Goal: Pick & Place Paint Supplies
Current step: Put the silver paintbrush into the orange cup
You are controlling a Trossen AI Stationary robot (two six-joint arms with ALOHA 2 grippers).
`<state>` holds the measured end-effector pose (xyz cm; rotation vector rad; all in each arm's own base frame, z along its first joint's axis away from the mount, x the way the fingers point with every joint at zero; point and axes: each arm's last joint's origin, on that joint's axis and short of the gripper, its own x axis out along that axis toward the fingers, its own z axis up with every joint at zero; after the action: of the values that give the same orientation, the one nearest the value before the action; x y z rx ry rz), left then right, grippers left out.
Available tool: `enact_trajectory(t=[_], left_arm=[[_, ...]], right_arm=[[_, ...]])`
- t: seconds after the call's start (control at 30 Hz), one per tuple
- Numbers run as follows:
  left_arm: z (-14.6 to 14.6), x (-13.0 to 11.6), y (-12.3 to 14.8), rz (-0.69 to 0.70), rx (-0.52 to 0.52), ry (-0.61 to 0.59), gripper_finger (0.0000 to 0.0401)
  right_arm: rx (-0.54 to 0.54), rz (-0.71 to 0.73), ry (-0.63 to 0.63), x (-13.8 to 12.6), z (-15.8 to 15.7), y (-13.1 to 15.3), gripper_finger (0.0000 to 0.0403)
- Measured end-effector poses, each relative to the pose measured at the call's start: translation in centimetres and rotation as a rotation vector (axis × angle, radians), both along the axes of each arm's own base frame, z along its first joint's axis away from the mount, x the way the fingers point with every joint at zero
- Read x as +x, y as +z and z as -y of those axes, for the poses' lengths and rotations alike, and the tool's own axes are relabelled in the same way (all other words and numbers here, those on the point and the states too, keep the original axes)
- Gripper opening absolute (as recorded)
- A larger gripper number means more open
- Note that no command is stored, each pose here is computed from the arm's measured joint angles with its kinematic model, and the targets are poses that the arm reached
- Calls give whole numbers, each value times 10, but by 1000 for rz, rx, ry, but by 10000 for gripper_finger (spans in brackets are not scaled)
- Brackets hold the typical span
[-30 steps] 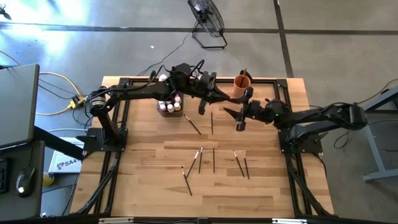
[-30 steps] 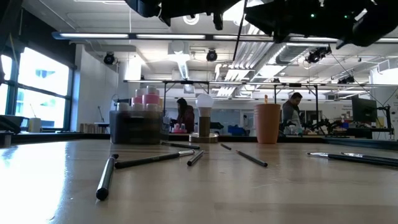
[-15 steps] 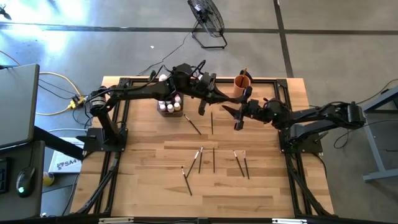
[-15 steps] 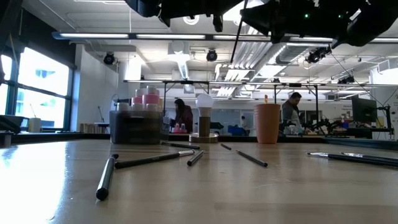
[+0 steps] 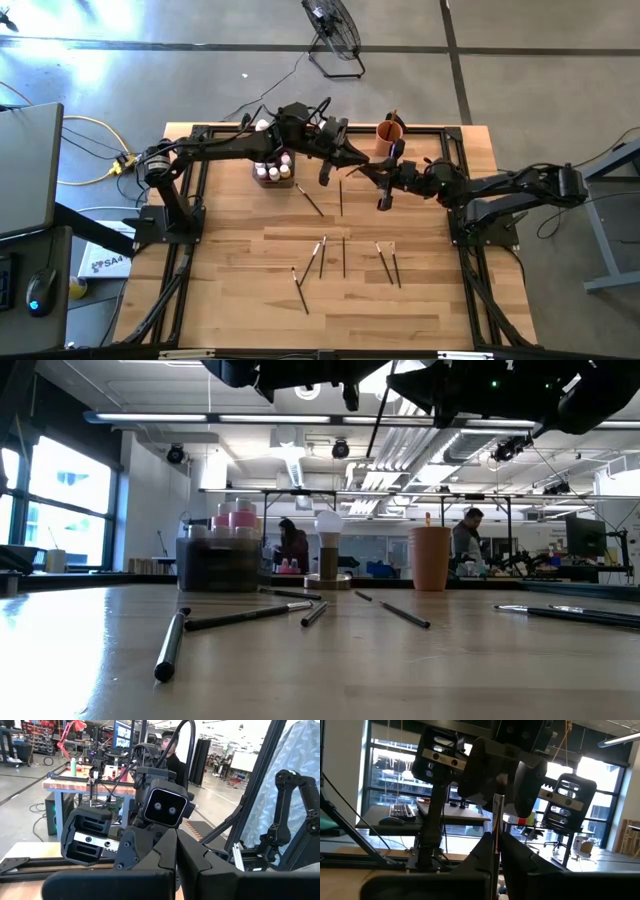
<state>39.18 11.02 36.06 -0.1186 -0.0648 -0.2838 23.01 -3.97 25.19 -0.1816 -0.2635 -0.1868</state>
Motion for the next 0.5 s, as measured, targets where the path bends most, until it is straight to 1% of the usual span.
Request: enact_trajectory(t=[0.27,0.4,0.5], left_arm=[[0,0,1,9,9,6,5],[-3,-1,1,22,51,14,29],[-10,-9,9,39,60,28,60]], right_arm=[[7,2,-2,0,0,0,9],[22,-2,5,0,0,0,7],[28,-15,4,-1,0,0,7]])
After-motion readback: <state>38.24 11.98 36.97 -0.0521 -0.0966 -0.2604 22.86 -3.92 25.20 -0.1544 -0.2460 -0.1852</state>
